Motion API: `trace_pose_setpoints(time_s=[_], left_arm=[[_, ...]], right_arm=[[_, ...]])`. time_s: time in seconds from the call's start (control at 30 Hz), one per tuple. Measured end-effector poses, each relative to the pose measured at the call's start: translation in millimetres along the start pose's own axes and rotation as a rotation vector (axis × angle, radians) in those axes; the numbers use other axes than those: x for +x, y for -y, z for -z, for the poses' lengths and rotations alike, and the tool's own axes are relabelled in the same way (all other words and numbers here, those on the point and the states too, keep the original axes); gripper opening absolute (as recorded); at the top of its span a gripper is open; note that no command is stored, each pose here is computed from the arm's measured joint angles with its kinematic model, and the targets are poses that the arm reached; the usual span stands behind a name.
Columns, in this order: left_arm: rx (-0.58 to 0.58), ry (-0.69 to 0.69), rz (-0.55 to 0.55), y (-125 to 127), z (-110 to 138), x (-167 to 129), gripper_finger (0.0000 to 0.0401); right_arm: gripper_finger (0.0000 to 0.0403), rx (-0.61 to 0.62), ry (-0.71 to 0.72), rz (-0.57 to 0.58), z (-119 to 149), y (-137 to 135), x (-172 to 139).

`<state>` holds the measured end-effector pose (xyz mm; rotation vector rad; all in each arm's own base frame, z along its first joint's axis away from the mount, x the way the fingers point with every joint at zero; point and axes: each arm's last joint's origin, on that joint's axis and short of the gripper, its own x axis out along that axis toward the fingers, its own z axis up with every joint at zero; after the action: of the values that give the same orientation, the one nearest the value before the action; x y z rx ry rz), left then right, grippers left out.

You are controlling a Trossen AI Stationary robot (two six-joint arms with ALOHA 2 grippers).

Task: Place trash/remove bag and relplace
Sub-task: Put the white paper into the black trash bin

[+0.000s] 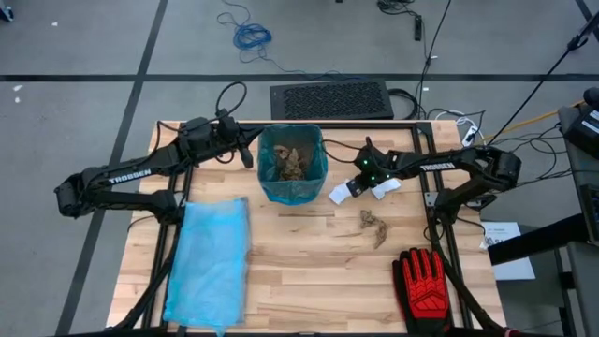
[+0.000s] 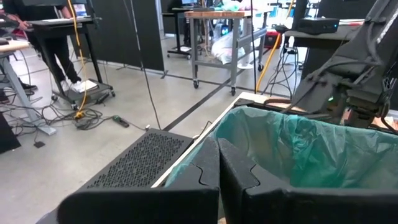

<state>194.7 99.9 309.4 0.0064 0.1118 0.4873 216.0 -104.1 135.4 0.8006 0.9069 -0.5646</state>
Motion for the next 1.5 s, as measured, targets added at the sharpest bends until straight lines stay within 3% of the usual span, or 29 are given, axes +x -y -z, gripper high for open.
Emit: trace_pose_setpoints(time_s=[0.2,0.67,0.87,1.03,1.27,1.4,1.5], left_arm=[[0.000,0.001,-0.011,-0.4,-0.1,0.0,0.0000],[-0.004,0.009,-0.021,-0.6,-0.9,0.0,0.0000],[-0.020,0.009,-0.022,-0.6,-0.9,0.0,0.0000],[-0.022,0.008,-0.021,-0.6,-0.8,0.0,0.0000],[-0.024,0.006,-0.022,-0.6,-0.6,0.0,0.0000],[-0.024,-0.001,-0.021,-0.6,0.1,0.0,0.0000],[-0.024,-0.004,-0.022,-0.7,0.4,0.0,0.0000]], right_arm=[[0.0000,-0.034,0.149,-0.025,-10.1,-13.8,-37.2],[0.0000,-0.305,0.586,0.048,-69.1,-71.6,-179.5],[0.0000,-0.407,0.725,0.026,-88.1,-96.1,-211.5],[0.0000,-0.496,0.753,-0.063,-100.7,-120.2,-201.5],[0.0000,-0.612,0.632,-0.189,-110.5,-146.6,-151.1],[0.0004,-0.629,0.572,-0.171,-114.3,-149.8,-129.0],[0.0028,-0.642,0.563,-0.157,-116.8,-150.8,-120.1]])
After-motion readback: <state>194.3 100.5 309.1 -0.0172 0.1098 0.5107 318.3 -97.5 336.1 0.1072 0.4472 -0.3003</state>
